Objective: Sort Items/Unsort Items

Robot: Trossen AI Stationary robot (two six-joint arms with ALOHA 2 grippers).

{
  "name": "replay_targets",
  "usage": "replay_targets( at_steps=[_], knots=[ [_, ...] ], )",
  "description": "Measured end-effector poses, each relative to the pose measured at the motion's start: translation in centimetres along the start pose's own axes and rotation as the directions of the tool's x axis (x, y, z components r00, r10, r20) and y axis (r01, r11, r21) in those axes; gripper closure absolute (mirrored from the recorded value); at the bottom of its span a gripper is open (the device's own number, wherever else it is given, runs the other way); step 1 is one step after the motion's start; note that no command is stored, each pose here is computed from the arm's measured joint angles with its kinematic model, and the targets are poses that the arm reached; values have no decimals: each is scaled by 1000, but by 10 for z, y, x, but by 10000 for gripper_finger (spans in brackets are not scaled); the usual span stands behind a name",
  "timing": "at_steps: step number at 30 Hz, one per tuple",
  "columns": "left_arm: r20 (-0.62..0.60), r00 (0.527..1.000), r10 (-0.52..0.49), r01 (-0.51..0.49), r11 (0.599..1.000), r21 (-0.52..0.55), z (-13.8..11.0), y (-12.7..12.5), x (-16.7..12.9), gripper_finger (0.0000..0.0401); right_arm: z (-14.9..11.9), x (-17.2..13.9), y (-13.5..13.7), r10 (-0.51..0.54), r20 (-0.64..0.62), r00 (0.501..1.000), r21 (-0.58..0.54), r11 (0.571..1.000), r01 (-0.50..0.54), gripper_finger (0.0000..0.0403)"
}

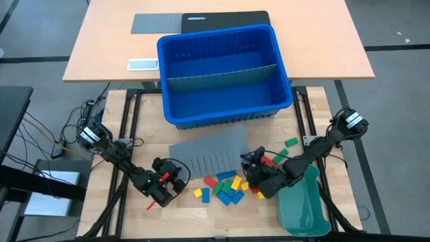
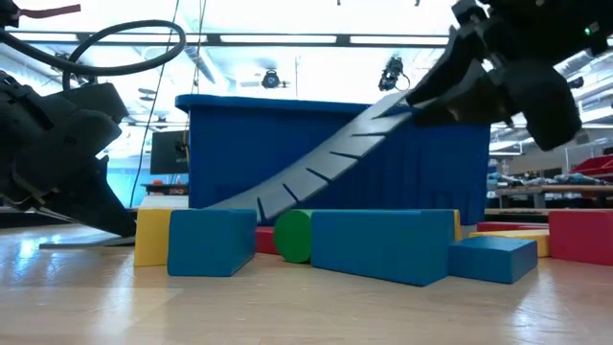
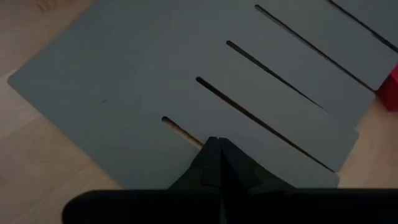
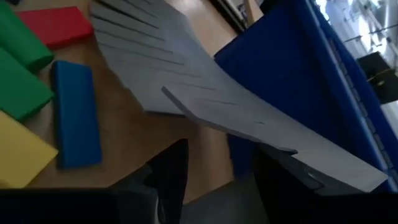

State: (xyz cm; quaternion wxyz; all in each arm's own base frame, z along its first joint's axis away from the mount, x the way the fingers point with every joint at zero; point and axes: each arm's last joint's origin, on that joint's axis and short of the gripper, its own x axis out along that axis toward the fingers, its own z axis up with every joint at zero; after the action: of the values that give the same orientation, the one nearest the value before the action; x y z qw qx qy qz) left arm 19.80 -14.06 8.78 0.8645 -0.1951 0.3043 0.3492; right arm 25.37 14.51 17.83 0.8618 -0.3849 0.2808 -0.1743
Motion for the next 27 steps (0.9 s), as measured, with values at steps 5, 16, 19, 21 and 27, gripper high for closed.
replay_targets(
  at_steps=[5,16,19,21,27],
  knots=[
    [0,1000,0,0,1000,0,0,0,0,400,3,5,-5,-31,11,999,-16,999,31,229],
    [0,1000,-1,1,1000,1,0,0,0,400,4,7,-6,-60,8,998,10,998,60,225],
    [-2,1000,-2,2,1000,-1,0,0,0,400,5,7,-7,-81,12,997,92,993,79,225],
    [-3,1000,-2,2,1000,-1,0,0,0,400,7,7,-8,-84,20,996,169,982,79,223],
    [-2,1000,-6,6,1000,-5,0,-1,0,400,7,8,-9,-98,15,995,403,911,83,220]
  ],
)
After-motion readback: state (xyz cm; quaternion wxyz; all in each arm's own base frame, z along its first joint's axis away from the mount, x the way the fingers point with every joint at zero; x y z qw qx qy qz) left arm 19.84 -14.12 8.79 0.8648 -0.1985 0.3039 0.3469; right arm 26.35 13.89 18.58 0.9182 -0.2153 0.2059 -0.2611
